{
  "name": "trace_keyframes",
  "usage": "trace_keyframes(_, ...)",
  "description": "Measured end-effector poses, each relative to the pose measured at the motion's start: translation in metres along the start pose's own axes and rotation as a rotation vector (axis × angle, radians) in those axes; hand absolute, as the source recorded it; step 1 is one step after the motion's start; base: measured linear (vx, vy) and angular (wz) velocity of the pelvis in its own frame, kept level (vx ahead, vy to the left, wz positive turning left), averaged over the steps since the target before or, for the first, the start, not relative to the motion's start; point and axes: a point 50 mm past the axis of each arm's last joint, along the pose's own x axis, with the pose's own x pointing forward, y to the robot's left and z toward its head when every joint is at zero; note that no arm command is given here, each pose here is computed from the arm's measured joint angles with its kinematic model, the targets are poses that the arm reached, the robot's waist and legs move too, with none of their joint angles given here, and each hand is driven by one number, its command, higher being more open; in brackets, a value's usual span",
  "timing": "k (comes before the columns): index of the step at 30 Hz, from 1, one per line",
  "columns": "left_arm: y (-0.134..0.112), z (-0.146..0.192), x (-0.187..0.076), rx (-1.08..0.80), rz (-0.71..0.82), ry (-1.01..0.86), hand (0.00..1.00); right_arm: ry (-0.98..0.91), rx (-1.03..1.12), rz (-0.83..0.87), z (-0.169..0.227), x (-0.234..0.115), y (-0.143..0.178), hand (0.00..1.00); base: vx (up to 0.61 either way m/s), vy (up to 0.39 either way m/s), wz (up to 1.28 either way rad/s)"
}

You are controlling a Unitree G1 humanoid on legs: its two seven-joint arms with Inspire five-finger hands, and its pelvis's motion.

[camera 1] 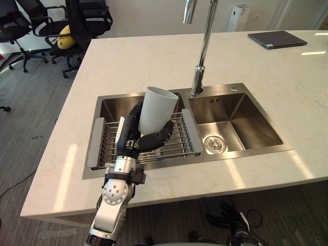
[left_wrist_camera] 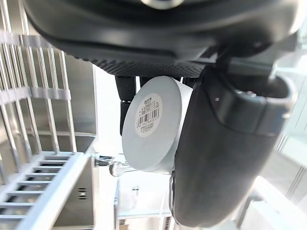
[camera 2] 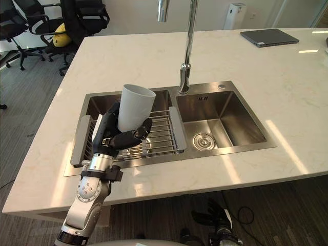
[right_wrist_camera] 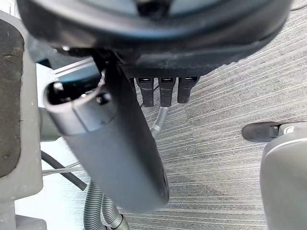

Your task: Walk over to the sink, pick up the cup, carry it to the dishwasher, place the cup inside the dishwasher, then close the dishwasher door

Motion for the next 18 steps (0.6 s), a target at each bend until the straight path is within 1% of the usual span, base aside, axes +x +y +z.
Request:
trace_keyframes(6,0.000,-0.001,-0.004,-0.063,0.049,0.007,0.30,0.000,0.039,-0.011,0.000,0.000,0.001,0.90,-0.02,0.003,-0.14)
trace_keyframes(10,0.000,0.006,-0.009,-0.072,0.058,-0.017,0.30,0.000,0.036,-0.019,0.000,0.000,0.001,0.90,0.00,0.008,-0.30)
trace_keyframes(18,-0.002,0.014,-0.004,-0.073,0.050,-0.063,0.30,-0.041,0.028,-0.016,0.015,0.007,0.006,0.90,0.00,0.043,-0.24)
